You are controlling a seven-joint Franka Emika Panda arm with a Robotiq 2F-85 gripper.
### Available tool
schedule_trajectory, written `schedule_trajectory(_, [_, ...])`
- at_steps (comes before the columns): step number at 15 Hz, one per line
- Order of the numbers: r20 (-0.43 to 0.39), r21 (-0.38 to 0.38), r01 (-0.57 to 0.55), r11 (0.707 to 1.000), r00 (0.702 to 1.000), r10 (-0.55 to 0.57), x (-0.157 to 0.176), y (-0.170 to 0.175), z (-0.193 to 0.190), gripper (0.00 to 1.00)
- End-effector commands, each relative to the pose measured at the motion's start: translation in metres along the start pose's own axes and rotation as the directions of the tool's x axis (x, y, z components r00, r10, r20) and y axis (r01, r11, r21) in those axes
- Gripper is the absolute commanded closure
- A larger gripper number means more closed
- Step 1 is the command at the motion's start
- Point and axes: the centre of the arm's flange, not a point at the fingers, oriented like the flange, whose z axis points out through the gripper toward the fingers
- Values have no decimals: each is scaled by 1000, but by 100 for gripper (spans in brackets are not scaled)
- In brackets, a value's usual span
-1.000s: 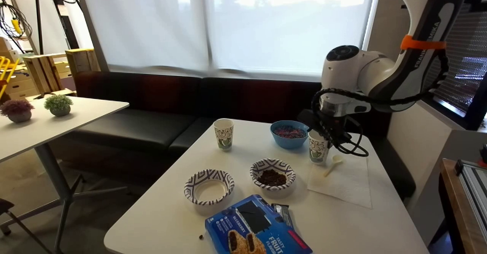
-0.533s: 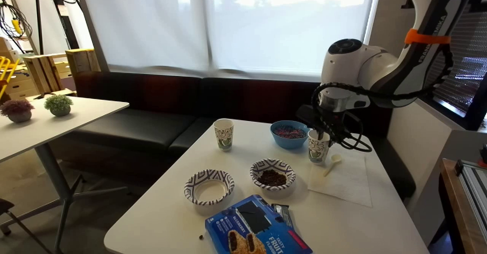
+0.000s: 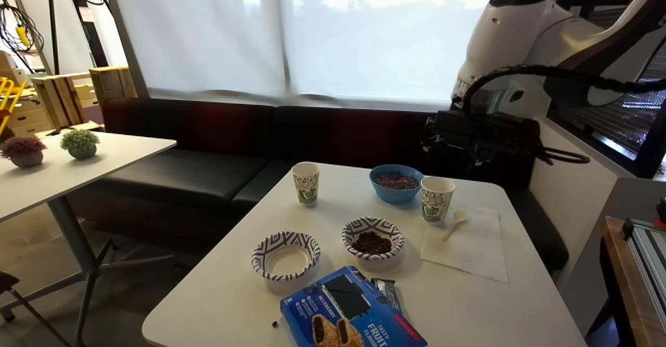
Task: Move the coffee cup to the right side of the table
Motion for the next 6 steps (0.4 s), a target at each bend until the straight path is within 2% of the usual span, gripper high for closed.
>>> schedule_trajectory(1, [4, 24, 51, 998, 999, -51, 1, 0, -9, 0])
schedule_trajectory(3, [4, 53, 102, 993, 995, -103, 5, 0, -20, 0])
schedule_trajectory(6, [3, 57, 120, 991, 993, -120, 6, 1, -22, 0])
